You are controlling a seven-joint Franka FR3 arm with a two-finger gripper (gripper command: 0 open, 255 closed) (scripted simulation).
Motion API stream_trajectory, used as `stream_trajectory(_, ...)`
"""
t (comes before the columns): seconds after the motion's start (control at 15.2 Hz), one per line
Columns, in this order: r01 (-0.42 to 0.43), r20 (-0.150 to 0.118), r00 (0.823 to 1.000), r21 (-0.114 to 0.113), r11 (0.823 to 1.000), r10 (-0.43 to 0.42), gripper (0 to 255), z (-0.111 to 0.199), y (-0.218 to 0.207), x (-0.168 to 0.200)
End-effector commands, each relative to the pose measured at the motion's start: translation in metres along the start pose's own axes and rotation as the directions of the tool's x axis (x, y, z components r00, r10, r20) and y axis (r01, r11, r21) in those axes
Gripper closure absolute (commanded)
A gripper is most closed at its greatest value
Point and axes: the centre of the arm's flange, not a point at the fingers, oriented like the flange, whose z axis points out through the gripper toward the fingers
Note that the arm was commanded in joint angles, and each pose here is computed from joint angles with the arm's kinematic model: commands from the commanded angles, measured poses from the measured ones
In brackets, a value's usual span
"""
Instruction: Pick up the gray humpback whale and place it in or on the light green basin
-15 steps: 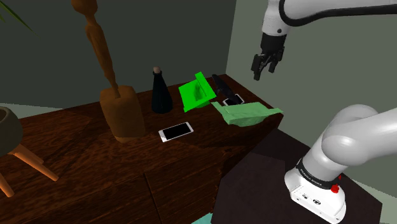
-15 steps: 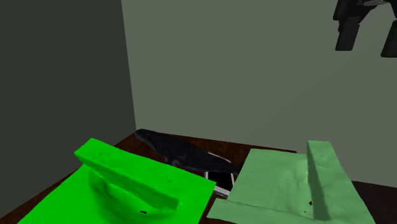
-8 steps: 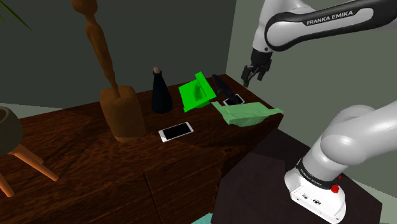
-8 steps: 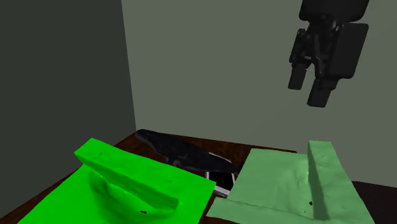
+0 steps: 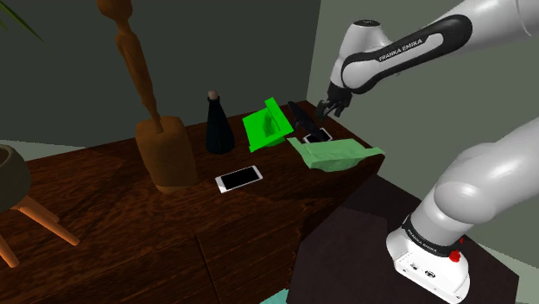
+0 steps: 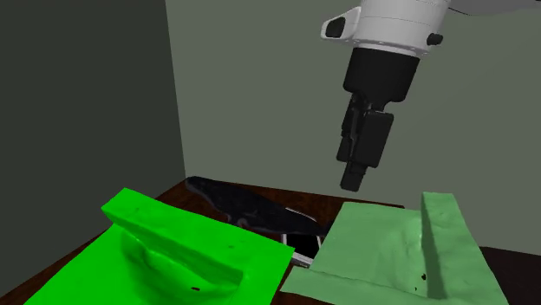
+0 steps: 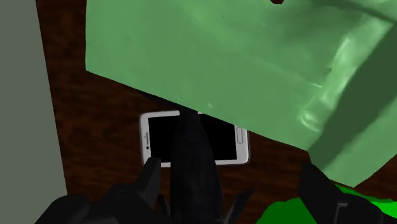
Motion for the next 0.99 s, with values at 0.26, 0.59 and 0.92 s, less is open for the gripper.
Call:
stream_trajectory(0.26, -0.024, -0.082, 0.996, 0.016, 1.0, 0.025, 0, 0.063, 0.02, 0.038)
stream_trajectory(0.59, -0.034, -0.118, 0.992, 0.025, 0.999, 0.037, 0, 0.101, 0.028, 0.058)
stream_trajectory(0.92, -0.034, -0.118, 0.992, 0.025, 0.999, 0.037, 0, 0.127, 0.027, 0.061)
